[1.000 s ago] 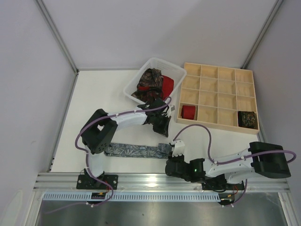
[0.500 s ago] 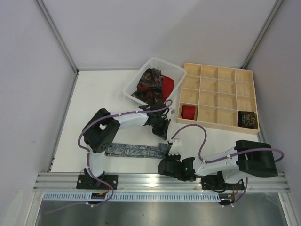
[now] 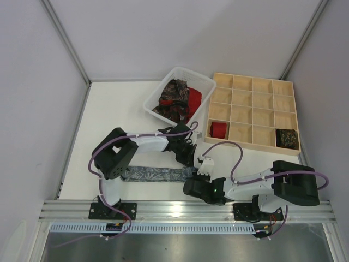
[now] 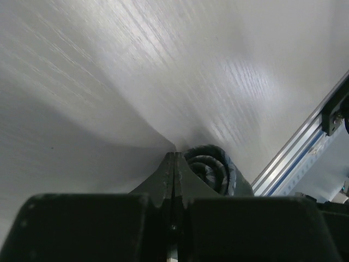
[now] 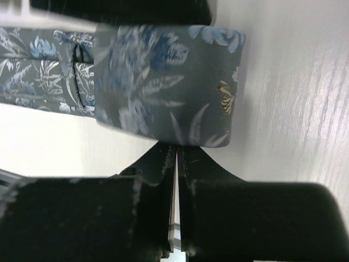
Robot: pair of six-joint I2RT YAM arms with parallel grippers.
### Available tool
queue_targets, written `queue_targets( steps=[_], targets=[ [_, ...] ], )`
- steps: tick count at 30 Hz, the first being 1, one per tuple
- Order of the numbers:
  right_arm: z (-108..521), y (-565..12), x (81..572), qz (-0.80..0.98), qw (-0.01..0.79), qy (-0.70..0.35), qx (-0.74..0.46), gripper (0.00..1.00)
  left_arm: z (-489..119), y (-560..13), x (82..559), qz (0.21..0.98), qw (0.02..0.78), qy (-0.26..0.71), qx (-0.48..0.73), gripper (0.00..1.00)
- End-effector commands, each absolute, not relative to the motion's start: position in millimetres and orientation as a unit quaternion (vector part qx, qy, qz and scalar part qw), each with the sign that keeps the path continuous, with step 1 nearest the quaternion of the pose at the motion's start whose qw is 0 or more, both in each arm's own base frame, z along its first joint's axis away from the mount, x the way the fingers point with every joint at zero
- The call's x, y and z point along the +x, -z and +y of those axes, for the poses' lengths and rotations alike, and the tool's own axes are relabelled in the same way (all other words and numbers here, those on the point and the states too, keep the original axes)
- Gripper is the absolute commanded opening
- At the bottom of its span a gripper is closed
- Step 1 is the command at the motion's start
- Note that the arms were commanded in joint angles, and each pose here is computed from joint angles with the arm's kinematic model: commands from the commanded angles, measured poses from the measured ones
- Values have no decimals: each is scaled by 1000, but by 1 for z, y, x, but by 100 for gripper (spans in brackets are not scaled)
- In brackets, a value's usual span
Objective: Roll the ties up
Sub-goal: Roll the tie
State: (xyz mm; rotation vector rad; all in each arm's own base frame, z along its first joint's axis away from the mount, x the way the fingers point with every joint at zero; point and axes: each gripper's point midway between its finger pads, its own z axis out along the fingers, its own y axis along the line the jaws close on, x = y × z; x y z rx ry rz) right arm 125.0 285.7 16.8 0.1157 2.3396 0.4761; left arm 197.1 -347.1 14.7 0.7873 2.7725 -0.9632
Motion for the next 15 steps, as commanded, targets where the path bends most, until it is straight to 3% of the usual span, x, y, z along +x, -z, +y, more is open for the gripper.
queue_targets(
  steps=[1, 6, 12, 15],
  targets=[
    [263, 0, 134, 917, 370, -140, 50, 0, -343, -14, 184, 905, 46, 327, 269, 0],
    [263, -3, 140, 915, 373, -143, 54, 0, -343, -13, 173, 897, 37, 346, 271, 0],
    [256, -4, 127, 919, 365, -140, 44, 0, -324, -5, 209, 933, 72, 261, 238, 0],
    [251, -5, 120, 921, 357, -147, 46, 0, -313, -9, 227, 949, 85, 214, 215, 6]
  ],
)
